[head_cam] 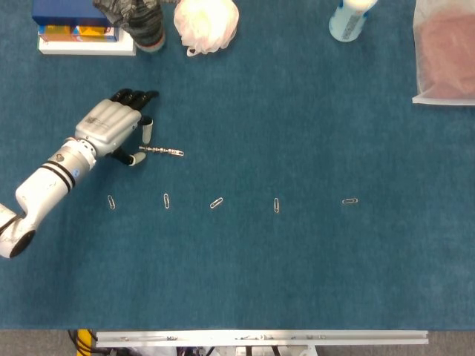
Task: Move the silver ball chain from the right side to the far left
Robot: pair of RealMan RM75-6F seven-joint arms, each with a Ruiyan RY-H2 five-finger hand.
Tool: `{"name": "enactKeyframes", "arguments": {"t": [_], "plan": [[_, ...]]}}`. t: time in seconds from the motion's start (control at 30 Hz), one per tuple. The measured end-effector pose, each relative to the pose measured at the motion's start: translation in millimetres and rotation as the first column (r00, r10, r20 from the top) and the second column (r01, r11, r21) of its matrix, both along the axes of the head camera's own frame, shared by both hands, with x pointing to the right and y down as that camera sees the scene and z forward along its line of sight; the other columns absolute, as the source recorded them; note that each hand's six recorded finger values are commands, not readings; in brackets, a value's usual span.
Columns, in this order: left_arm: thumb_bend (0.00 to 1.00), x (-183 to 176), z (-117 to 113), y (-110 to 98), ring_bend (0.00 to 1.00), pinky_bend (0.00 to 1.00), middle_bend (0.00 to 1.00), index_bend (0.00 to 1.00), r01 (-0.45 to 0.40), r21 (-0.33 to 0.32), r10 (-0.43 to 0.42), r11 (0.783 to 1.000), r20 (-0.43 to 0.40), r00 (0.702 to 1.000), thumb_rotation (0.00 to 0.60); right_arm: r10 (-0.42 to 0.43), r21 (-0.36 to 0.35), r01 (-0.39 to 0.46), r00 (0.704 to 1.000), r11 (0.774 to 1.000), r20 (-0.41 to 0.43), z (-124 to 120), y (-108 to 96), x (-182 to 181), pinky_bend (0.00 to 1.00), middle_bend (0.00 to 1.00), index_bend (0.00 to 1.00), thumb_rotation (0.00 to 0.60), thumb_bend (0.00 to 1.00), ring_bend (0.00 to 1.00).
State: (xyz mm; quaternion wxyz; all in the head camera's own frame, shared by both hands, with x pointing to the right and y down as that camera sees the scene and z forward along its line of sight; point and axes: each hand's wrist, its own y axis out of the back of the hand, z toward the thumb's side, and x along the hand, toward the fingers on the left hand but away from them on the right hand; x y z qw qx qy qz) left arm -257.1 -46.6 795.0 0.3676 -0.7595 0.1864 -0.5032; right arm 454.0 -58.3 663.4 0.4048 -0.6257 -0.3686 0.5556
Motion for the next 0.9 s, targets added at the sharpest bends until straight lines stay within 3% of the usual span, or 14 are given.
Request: {"name": "enactKeyframes", "arguments": {"t": [0.9], "plan": [[0.27,7.0,8.9,-0.8,0.0,0.03,0.0,0.5,-0.006,-0.014,0.006,1.0,0.016,1.0,0.6,0.006,-0.005,-0.006,1.0,1.0,0.003,1.5,1.6,2.6,0.11,0.06,0.12,0.6,0.0,0.0]]}}
